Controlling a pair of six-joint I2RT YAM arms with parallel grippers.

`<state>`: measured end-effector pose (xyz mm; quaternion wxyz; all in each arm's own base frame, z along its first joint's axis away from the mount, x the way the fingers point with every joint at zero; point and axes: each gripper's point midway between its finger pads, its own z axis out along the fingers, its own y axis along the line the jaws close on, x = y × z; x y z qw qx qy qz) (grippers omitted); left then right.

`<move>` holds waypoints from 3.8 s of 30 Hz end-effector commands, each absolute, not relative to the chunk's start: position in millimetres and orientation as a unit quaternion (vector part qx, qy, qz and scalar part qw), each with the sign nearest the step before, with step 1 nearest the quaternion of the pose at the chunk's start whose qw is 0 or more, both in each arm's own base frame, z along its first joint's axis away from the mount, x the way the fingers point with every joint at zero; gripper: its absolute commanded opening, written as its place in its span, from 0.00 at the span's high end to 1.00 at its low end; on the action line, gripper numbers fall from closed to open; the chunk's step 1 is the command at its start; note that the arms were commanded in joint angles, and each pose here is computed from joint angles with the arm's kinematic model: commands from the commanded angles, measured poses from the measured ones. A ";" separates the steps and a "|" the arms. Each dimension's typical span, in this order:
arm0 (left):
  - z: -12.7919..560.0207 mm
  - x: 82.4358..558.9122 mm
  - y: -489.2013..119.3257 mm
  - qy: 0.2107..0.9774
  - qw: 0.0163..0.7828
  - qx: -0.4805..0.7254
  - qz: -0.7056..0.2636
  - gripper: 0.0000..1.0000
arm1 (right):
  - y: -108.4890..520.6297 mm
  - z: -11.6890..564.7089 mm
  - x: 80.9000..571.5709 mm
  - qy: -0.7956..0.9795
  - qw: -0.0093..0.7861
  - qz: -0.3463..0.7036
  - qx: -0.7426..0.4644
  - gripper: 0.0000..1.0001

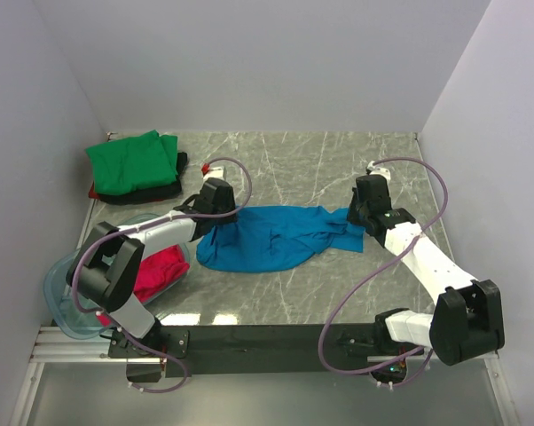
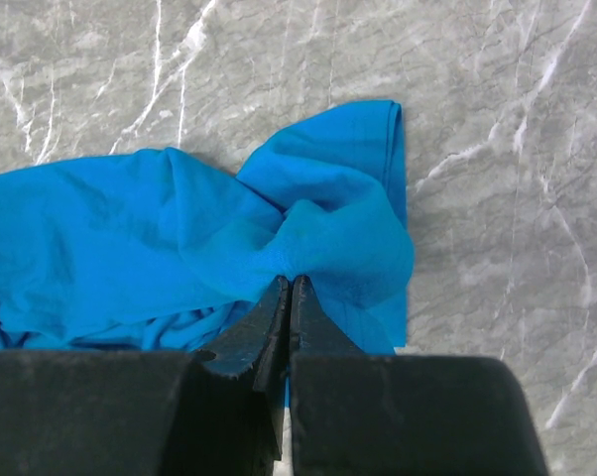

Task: Fold and stack the t-shirts
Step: Flatten the tshirt out

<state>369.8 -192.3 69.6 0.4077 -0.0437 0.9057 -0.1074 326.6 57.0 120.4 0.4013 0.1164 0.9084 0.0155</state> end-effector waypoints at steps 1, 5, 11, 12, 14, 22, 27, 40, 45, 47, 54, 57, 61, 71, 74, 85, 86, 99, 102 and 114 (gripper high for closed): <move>79.2 380.3 -200.3 0.896 0.423 -0.052 -0.127 0.50 | 55.7 128.9 332.0 0.899 0.422 0.019 0.117 1.00; 74.2 381.4 -200.1 0.900 0.416 -0.054 -0.121 0.50 | 55.2 128.3 330.5 0.899 0.422 0.018 0.115 1.00; 74.6 380.3 -200.0 0.898 0.418 -0.057 -0.126 0.70 | 55.3 128.0 330.2 0.900 0.421 0.019 0.114 1.00; 74.3 379.9 -200.4 0.898 0.418 -0.056 -0.126 0.86 | 54.6 128.1 330.2 0.899 0.422 0.018 0.115 1.00; 77.2 378.4 -198.2 0.897 0.420 -0.060 -0.124 0.98 | 54.2 127.8 329.6 0.899 0.421 0.017 0.116 1.00; 148.1 371.8 -183.4 0.855 0.490 -0.085 -0.146 0.99 | 52.7 128.0 329.5 0.899 0.422 0.013 0.116 1.00; 200.9 348.8 -162.8 0.825 0.534 -0.098 -0.159 1.00 | 51.8 126.7 333.6 0.900 0.420 0.012 0.119 1.00; 237.3 310.2 -84.7 0.792 0.582 -0.173 -0.071 1.00 | -1.1 171.4 403.5 0.874 0.446 -0.035 0.191 1.00; 225.1 310.3 -85.0 0.803 0.568 -0.170 -0.063 0.99 | 28.2 164.4 384.7 0.886 0.434 -0.022 0.160 0.60; 223.9 312.0 -85.3 0.805 0.566 -0.169 -0.060 0.99 | 59.0 162.0 370.6 0.889 0.440 -0.002 0.129 0.50; 224.5 313.2 -83.3 0.806 0.564 -0.169 -0.058 0.99 | 66.1 121.0 326.5 0.901 0.405 0.031 0.153 0.47; 226.7 312.5 -82.4 0.804 0.567 -0.170 -0.060 0.99 | 57.3 103.6 310.8 0.912 0.373 0.005 0.172 0.49; 229.0 312.7 -85.2 0.804 0.567 -0.166 -0.070 1.00 | 61.2 82.9 300.5 0.918 0.350 0.018 0.187 0.49; 233.6 310.2 -89.4 0.802 0.570 -0.158 -0.086 0.99 | 37.2 18.2 275.2 0.944 0.233 -0.010 0.234 0.53; 231.6 311.5 -93.1 0.805 0.566 -0.152 -0.091 1.00 | 33.4 15.4 273.3 0.943 0.227 -0.022 0.241 0.53; 235.3 310.2 -93.5 0.803 0.569 -0.150 -0.095 0.99 | 33.0 2.2 269.7 0.947 0.197 -0.024 0.252 0.75; 236.6 310.1 -92.9 0.802 0.571 -0.151 -0.095 0.99 | 33.5 1.0 269.1 0.948 0.193 -0.023 0.252 0.83; 279.4 311.0 -91.3 0.771 0.606 -0.155 -0.116 0.99 | 4.6 168.2 301.5 0.889 0.404 -0.039 0.211 1.00; 307.8 312.3 -90.9 0.753 0.627 -0.152 -0.126 0.99 | -0.3 242.4 306.6 0.848 0.489 -0.026 0.205 1.00; 486.8 234.8 -104.5 0.639 0.719 -0.039 -0.272 0.99 | -7.6 464.7 249.8 0.737 0.649 0.031 0.187 1.00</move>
